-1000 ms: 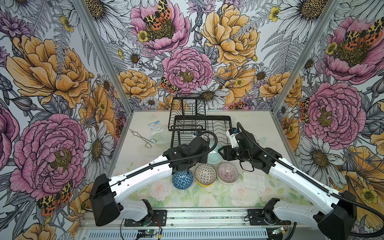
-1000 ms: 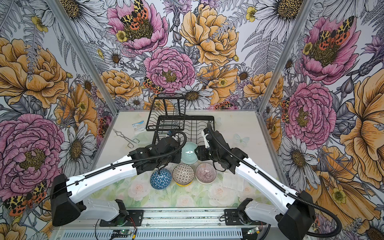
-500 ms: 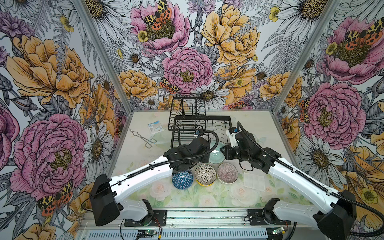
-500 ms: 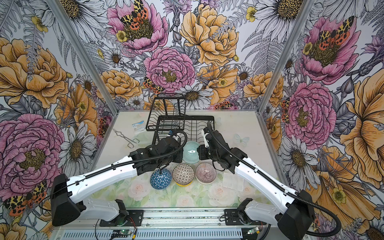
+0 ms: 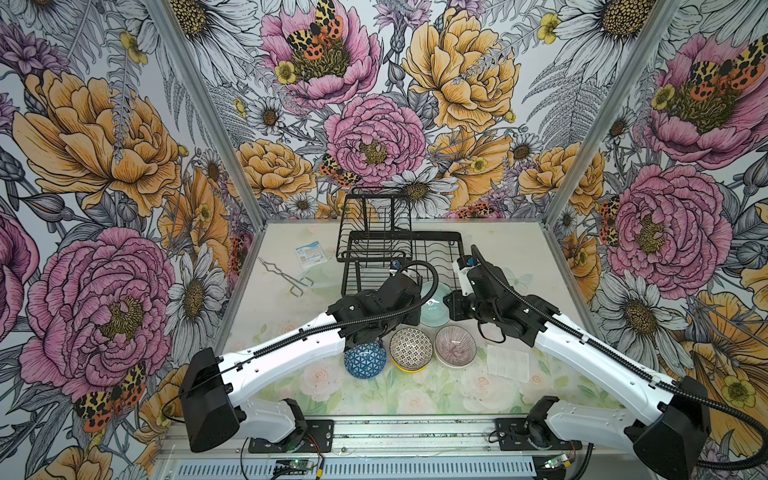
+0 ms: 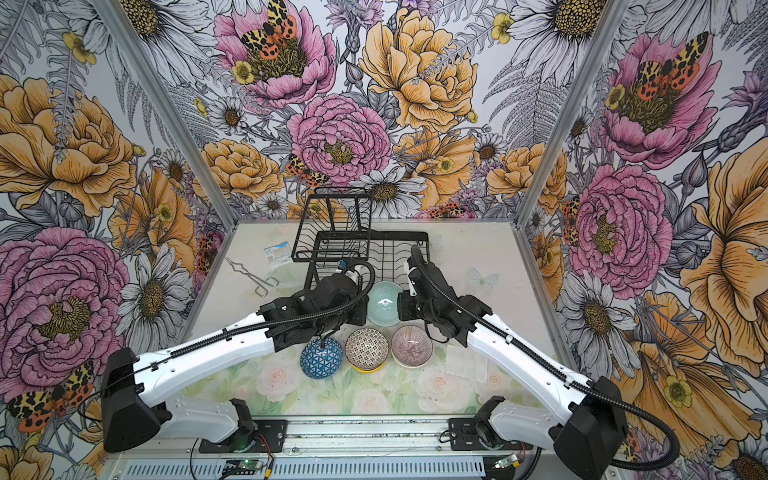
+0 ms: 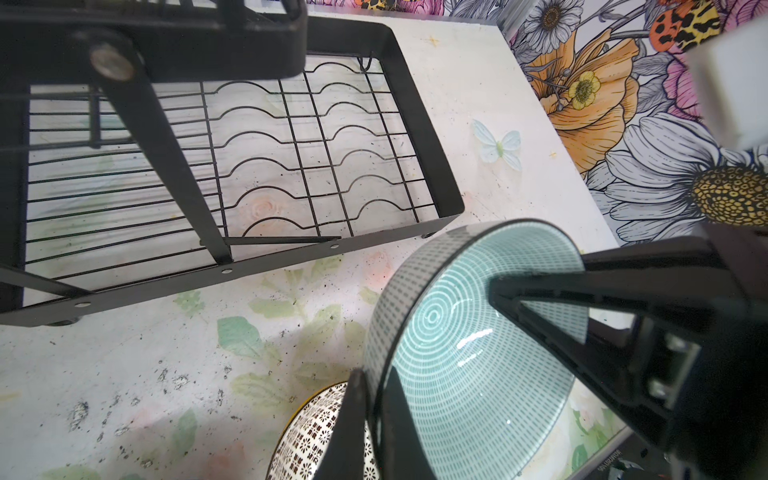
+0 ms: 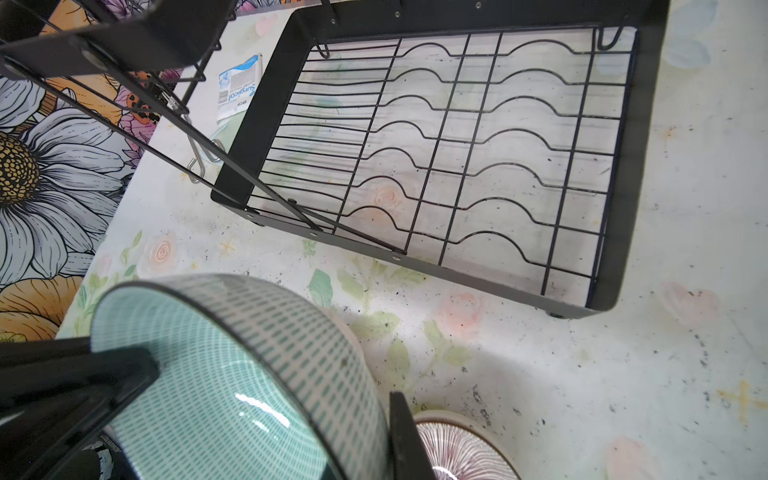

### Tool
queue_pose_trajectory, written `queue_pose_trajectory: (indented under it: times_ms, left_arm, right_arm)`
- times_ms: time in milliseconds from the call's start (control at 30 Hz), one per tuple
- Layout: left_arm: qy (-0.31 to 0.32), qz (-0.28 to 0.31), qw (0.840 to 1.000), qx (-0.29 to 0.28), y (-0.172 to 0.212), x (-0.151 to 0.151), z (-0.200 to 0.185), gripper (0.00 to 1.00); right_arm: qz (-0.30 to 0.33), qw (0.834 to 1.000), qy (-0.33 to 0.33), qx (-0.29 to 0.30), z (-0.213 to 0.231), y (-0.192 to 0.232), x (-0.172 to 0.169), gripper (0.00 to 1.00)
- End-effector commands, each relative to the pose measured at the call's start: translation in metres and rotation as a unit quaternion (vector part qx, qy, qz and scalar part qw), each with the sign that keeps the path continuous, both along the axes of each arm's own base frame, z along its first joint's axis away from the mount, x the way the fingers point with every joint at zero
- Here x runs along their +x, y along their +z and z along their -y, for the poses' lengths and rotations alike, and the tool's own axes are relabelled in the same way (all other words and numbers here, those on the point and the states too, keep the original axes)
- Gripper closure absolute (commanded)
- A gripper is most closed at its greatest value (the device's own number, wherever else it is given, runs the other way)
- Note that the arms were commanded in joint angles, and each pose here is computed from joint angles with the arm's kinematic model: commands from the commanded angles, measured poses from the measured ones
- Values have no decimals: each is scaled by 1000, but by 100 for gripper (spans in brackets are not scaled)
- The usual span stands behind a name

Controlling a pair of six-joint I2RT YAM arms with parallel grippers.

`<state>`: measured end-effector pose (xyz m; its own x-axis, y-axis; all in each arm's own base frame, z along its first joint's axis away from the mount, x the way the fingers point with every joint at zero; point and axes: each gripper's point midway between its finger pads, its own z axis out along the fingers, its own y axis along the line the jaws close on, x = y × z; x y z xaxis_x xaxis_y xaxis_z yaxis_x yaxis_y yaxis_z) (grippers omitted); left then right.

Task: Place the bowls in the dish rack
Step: 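Grasp the bowl rim with the right gripper and release the left gripper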

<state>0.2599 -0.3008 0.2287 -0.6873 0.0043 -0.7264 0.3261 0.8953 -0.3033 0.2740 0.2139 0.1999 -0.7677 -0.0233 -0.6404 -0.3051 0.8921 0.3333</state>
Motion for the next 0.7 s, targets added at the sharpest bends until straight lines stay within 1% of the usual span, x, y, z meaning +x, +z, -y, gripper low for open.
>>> queue_pose_trajectory:
  times_ms: [0, 67, 167, 233, 333, 400, 433, 500, 600, 667]
  left_arm:
    - [-19, 15, 1000, -19, 11, -2, 6, 100]
    - [-29, 29, 999, 0, 16, -5, 5, 76]
    - [-27, 52, 997, 43, 24, -8, -2, 48]
    - [-23, 57, 997, 54, 27, -10, -8, 35]
    - [-13, 67, 997, 46, 37, -13, -19, 18]
    - [-2, 78, 996, 39, 46, -15, -30, 4]
    - [6, 85, 996, 37, 50, -16, -38, 1]
    - [27, 92, 994, 49, 54, -17, -59, 1]
    - [77, 91, 991, 62, 56, -16, -103, 1]
    - [118, 82, 988, 57, 53, -16, -134, 1]
  right_arm:
    - [23, 1000, 4, 17, -4, 13, 3, 100]
    - [33, 999, 1, 15, 0, 17, 3, 100]
    - [46, 999, 0, 13, 6, 22, 2, 100]
    - [51, 999, -2, 10, 11, 25, 1, 100]
    - [61, 998, -7, 2, 19, 29, 2, 100]
    - [70, 997, -10, -4, 25, 34, 3, 100]
    - [77, 997, -13, -9, 28, 37, 4, 100]
    - [94, 995, -22, -21, 37, 44, 5, 100]
    - [131, 990, -35, -49, 52, 57, 8, 100]
    - [158, 984, -47, -75, 64, 67, 14, 100]
